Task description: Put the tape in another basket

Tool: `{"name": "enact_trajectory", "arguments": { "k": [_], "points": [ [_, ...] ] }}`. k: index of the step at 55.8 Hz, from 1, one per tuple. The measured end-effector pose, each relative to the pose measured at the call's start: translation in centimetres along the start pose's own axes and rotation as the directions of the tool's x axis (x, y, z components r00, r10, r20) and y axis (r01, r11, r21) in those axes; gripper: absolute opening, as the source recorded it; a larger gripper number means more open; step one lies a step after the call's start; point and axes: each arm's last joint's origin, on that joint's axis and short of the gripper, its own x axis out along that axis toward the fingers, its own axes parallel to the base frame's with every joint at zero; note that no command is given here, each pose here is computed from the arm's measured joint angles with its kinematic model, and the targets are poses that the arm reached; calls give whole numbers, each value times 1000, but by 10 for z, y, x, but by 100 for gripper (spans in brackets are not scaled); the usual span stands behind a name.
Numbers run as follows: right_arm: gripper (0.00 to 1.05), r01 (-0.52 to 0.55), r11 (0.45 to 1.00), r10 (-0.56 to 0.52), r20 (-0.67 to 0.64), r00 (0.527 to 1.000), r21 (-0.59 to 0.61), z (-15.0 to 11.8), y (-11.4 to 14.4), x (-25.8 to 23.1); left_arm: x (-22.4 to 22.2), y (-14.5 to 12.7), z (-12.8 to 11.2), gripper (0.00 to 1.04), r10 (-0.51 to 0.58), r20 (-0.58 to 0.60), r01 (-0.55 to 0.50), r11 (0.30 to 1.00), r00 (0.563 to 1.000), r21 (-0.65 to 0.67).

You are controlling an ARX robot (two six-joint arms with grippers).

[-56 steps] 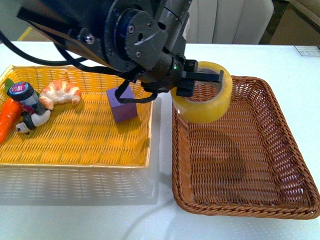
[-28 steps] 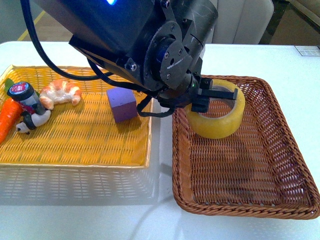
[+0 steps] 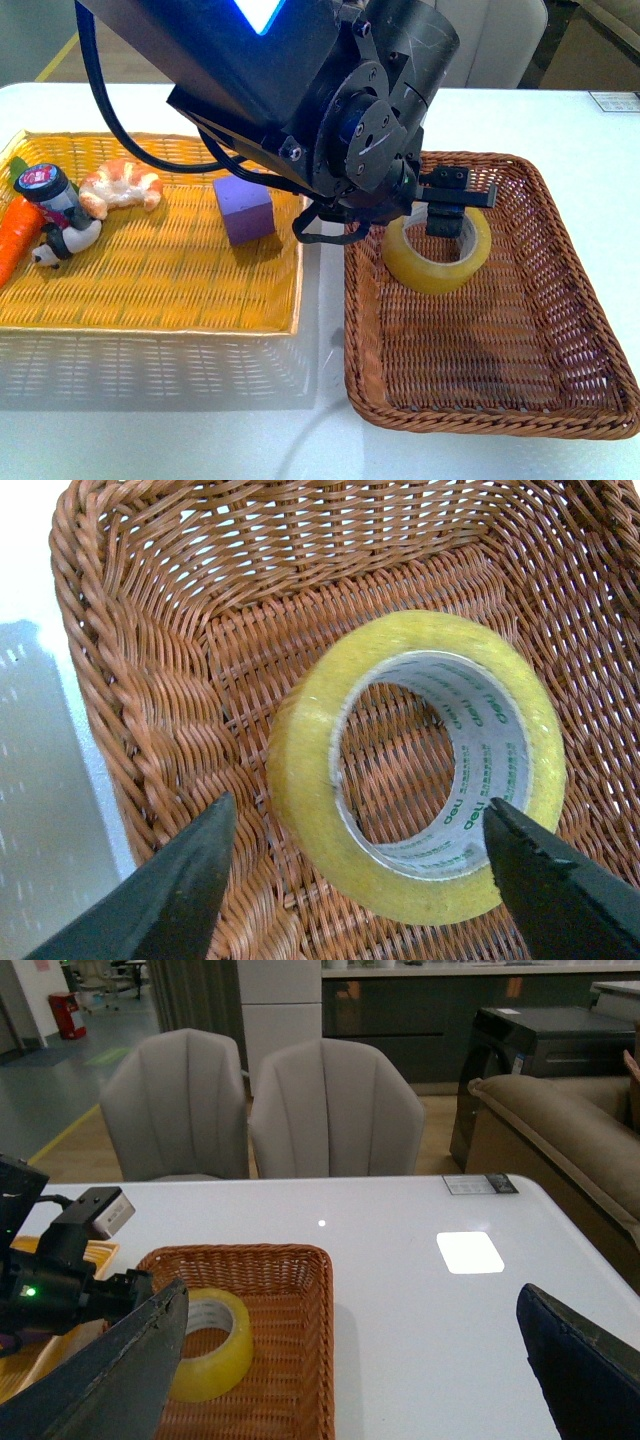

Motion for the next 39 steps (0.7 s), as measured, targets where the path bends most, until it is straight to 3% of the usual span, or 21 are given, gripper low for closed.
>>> {"name": "enact_trajectory", "arguments": {
  "k": [7, 22, 32, 35, 39],
  "points": [
    [96, 0, 1000, 0, 0, 1000, 0, 0, 0, 0, -18, 6, 0, 98, 6, 42, -5, 1000, 999, -8],
    [96, 0, 1000, 0, 0, 1000, 0, 0, 0, 0, -113, 38, 12, 96, 54, 260, -36, 997, 964, -74],
    [96, 0, 1000, 0, 0, 1000, 0, 0, 0, 0, -179, 64, -3, 96, 119, 341, -63, 984, 932, -169],
    [96, 0, 1000, 0, 0, 1000, 0, 0, 0, 0, -185, 68, -8, 88, 234, 477, -175, 971, 848, -165],
    [96, -3, 1000, 3, 1, 1000, 0, 0, 0, 0, -198, 77, -22, 76, 363, 631, -327, 928, 686, -179]
  ]
}}
